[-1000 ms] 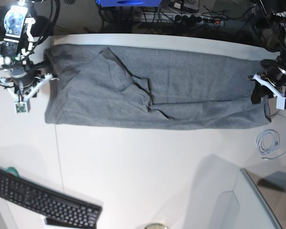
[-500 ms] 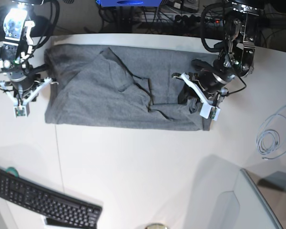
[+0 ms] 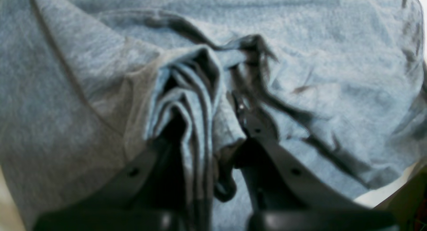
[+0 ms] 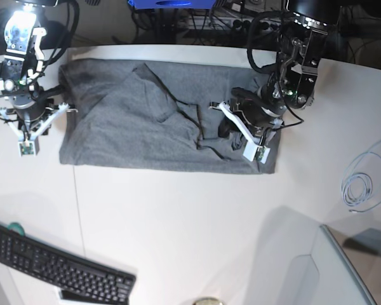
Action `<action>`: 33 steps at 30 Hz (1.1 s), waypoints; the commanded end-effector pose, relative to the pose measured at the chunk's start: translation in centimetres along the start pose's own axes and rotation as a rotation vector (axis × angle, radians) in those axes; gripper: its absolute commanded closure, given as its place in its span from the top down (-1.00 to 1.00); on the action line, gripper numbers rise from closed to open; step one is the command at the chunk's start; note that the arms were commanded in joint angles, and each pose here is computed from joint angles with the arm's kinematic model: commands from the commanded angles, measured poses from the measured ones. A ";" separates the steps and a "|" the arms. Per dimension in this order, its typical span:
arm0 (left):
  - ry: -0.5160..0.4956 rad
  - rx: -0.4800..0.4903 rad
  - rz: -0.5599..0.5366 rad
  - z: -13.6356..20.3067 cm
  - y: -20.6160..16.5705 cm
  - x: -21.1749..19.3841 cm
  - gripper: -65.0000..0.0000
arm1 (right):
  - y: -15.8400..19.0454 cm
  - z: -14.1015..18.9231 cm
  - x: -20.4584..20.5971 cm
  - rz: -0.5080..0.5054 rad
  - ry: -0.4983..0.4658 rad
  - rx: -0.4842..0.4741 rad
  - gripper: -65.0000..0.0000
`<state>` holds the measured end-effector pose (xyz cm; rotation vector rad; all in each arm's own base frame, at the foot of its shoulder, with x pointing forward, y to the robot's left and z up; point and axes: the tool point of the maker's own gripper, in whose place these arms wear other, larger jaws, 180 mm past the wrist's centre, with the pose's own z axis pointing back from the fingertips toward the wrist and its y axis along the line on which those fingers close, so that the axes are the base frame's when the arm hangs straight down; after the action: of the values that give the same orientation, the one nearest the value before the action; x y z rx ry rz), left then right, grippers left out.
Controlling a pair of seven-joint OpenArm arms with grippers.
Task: Layout the t-shirt on the table in an organized manner, then fold the t-shirt properly
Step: 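Drag the strip end with the left gripper toward the right gripper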
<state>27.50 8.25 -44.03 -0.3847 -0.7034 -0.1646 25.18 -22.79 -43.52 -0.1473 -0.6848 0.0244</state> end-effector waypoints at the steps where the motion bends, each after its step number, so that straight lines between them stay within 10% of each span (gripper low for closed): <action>1: -0.044 -0.009 -0.001 0.0 -0.1 1.5 -1.00 | -0.6 0.2 1.3 0.003 -0.044 -0.014 -1.00; 33: -0.016 -0.062 -0.035 -1.1 -2.3 1.3 -1.00 | -0.6 0.2 1.3 0.003 -0.044 -0.014 -1.00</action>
<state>27.41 5.96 -44.60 -0.4179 -0.6741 -0.2142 25.17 -22.83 -43.51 -0.1481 -0.6851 0.0231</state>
